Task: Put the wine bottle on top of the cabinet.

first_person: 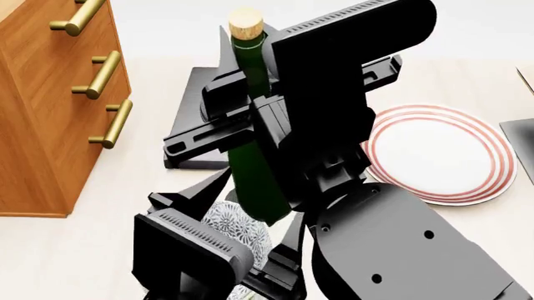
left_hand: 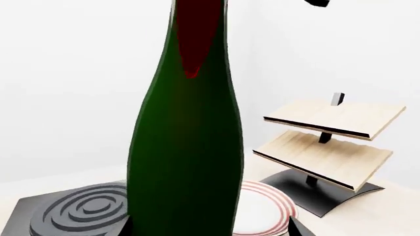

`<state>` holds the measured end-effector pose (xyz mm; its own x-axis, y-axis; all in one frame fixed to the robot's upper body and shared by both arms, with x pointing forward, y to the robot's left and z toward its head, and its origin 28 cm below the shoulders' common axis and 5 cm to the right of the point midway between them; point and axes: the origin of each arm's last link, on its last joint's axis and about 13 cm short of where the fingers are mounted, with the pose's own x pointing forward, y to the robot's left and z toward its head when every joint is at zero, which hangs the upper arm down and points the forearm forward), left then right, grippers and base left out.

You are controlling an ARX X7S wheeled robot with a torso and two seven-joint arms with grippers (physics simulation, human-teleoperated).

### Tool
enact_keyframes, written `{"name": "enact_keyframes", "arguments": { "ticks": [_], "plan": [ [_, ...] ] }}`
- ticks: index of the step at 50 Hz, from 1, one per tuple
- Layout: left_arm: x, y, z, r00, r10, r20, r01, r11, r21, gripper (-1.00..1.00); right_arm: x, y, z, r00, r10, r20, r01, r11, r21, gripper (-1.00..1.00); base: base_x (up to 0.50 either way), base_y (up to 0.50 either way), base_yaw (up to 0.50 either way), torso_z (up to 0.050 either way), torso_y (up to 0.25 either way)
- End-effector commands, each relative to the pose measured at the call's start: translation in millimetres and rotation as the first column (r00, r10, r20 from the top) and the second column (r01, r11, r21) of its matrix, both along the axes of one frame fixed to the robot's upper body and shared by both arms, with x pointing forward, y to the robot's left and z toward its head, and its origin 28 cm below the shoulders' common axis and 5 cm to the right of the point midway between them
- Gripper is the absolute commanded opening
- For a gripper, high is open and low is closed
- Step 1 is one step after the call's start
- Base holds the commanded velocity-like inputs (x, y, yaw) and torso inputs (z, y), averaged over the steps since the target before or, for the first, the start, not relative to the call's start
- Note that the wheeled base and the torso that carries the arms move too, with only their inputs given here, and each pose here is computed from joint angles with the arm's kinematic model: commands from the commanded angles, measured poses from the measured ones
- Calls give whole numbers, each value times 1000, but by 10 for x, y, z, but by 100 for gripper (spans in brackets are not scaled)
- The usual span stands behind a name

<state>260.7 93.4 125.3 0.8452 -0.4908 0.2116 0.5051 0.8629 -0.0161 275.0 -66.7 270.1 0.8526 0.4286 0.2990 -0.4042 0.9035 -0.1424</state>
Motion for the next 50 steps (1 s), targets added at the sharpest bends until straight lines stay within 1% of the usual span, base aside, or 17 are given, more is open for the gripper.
{"name": "enact_keyframes", "arguments": {
  "ticks": [1,6,18,26,31,32,33,34,35,39,50],
  "plan": [
    [98,-18,10,1000,0,-19,0,1000,-13,100,-33,22,74,999,18,37,-18,1000,2,-100,0,0,0,0,0],
    [138,-35,35,1000,3,-12,-3,1000,-1,100,-55,44,66,999,26,39,-26,1000,2,-100,0,0,0,0,0],
    [198,-59,127,1000,3,2,-3,1000,-3,100,-81,47,101,998,34,49,-34,999,1,-100,0,0,0,0,1],
    [224,-48,168,1000,13,18,-13,1000,9,100,-85,34,102,998,31,49,-31,1000,-1,-100,0,0,0,1,0],
    [222,-33,147,1000,18,19,-18,1000,15,100,-79,28,98,998,29,47,-29,1000,-1,-100,0,0,0,0,2],
    [218,-32,148,999,23,25,-24,1000,20,100,-76,27,94,999,27,44,-27,1000,0,-100,0,0,0,0,0],
    [225,-27,140,999,42,8,-42,999,13,100,-67,22,87,999,22,41,-23,1000,3,-100,0,0,0,0,0],
    [224,-26,138,999,35,18,-35,999,15,100,-68,22,86,999,23,40,-23,1000,5,-100,0,0,0,0,0],
    [227,-24,134,999,42,22,-42,999,19,-100,-69,23,85,999,22,40,-23,1000,6,-100,0,0,0,0,0],
    [221,-10,126,998,57,26,-57,998,17,-100,-70,27,91,999,25,40,-25,1000,5,-100,0,0,0,0,0],
    [219,-13,149,998,55,27,-56,998,12,-100,-73,19,107,999,22,42,-22,1000,8,-100,0,0,0,0,1]
  ]
}}
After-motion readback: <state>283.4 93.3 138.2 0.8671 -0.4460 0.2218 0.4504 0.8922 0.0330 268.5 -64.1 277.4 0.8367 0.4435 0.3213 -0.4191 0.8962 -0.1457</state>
